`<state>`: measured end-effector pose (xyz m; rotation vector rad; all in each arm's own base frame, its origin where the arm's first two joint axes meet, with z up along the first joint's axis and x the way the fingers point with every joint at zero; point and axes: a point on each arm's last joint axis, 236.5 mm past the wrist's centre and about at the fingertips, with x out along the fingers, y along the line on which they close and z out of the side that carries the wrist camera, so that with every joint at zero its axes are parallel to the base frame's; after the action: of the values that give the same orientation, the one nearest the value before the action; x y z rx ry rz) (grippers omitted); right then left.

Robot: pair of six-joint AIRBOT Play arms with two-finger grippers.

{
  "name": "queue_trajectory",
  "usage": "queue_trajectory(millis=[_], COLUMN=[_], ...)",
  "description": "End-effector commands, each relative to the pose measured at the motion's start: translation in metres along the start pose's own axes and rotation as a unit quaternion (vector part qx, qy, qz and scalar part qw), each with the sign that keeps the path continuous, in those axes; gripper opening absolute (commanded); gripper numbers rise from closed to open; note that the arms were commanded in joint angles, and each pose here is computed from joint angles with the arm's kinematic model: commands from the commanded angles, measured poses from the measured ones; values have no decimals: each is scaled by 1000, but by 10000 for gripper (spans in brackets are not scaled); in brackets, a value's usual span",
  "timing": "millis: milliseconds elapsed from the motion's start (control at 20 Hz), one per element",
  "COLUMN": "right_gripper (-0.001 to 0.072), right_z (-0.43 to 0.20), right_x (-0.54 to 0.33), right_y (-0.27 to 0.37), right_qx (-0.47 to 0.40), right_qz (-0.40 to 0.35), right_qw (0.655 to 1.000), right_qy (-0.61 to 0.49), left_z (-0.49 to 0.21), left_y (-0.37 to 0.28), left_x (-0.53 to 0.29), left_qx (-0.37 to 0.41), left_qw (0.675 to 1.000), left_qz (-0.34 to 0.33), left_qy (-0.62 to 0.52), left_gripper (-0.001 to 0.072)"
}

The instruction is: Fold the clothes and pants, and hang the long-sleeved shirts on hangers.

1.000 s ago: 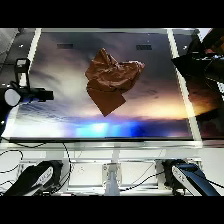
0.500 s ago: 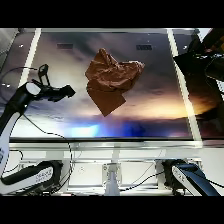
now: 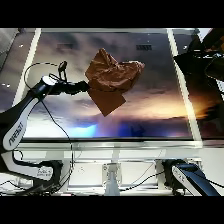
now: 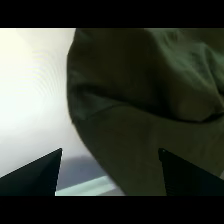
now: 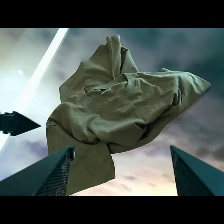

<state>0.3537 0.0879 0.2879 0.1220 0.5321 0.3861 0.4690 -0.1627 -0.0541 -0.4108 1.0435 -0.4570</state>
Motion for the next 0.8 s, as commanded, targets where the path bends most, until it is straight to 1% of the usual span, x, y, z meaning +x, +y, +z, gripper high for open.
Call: queue_trajectory(millis=[0,200,400,750], right_gripper=[690,690,690,690], right_z=[0,0,0,1], right_x=[0,0,0,0], right_y=[0,0,-1,-1], right_qx=[0,-1,-1,-1], right_qz=[0,-1,-1,-2], right_qw=[1000,1000,1000,1000], right_qy=[0,1,1,-1], left_z=[6,1,6,-3], left_y=[-3,12,22,29], left_x=[19,19,26,37], left_qx=[14,33,26,17], left_qw=[1000,999,999,999], left_qz=[-8,14,26,26], left_qy=[3,14,0,13], left_gripper=[706,707,709,706])
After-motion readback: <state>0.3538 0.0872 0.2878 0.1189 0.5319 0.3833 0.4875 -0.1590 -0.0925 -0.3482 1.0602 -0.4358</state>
